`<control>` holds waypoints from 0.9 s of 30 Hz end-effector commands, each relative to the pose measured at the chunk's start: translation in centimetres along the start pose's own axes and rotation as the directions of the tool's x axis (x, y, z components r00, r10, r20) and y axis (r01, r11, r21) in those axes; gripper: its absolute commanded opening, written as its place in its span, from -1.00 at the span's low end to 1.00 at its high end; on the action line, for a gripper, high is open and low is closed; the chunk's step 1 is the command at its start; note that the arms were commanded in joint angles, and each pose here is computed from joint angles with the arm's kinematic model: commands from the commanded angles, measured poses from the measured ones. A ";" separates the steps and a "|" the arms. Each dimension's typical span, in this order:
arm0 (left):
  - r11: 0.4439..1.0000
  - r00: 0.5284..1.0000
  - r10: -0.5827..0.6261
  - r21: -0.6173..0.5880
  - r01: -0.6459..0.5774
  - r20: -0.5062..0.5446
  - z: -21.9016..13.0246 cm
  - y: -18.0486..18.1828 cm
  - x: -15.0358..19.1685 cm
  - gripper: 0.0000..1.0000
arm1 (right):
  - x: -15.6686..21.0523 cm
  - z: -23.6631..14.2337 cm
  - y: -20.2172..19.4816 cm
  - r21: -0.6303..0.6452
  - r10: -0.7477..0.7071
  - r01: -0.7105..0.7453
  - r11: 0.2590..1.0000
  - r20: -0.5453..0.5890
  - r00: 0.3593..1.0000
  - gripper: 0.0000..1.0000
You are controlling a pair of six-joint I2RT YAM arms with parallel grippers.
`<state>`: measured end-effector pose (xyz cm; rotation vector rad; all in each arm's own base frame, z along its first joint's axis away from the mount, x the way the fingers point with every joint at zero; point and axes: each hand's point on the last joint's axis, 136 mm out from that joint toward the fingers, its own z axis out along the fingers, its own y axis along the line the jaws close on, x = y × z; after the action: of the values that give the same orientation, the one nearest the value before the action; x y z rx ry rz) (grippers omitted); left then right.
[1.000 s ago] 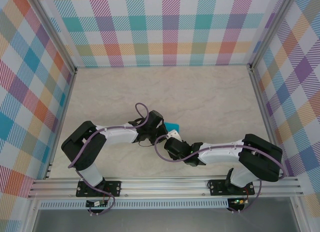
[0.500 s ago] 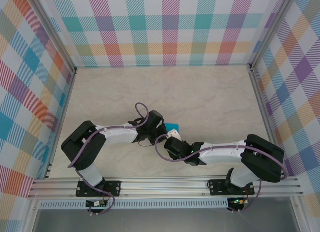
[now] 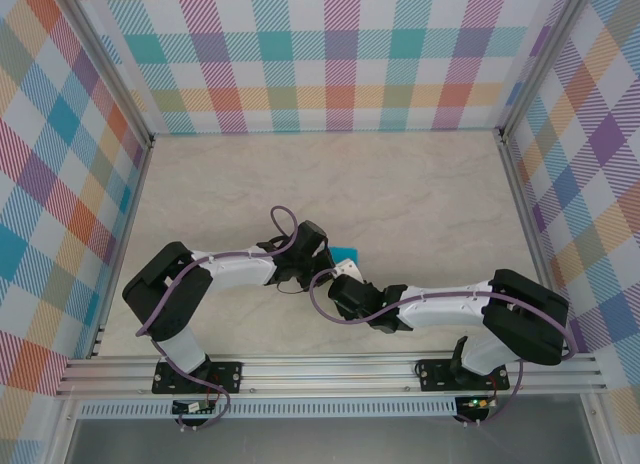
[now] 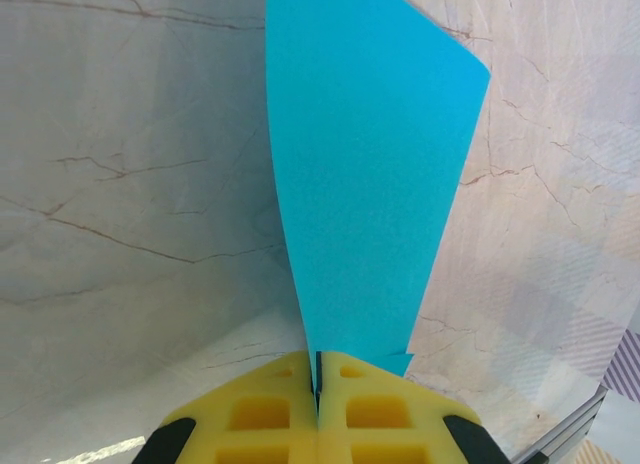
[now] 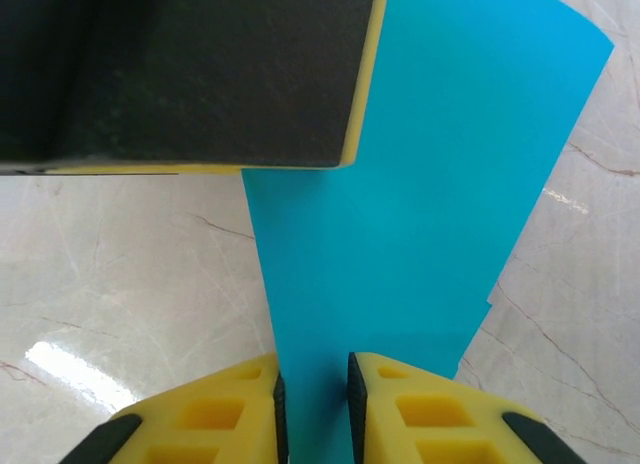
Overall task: Fold a paper plane with a square sheet of paper (pick it up from the middle)
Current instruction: Perform the fifth fold on the wing at the bottom-center of the table.
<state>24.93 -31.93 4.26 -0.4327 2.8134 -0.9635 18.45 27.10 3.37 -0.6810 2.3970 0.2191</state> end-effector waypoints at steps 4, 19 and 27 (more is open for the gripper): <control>0.999 1.000 0.021 0.045 -0.022 0.009 -1.0 -2.1 0.0 -0.98 | -1.4 -0.3 1.9 -0.059 0.021 -0.019 0.998 0.037 0.999 -0.65; 1.000 0.996 0.031 0.005 -0.031 0.081 -3.1 -1.8 -0.9 -0.35 | 0.1 -0.1 1.8 -0.108 0.134 -0.130 0.986 0.034 0.990 -0.86; 0.999 0.981 0.027 -0.041 -0.020 0.191 -5.9 -0.6 -2.1 -0.16 | 0.2 -0.6 2.4 -0.294 0.254 -0.235 0.927 0.029 0.967 -0.85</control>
<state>25.76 -29.59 8.48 -0.4560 2.6984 -0.8772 17.11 27.47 2.75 -0.5218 2.4224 0.5174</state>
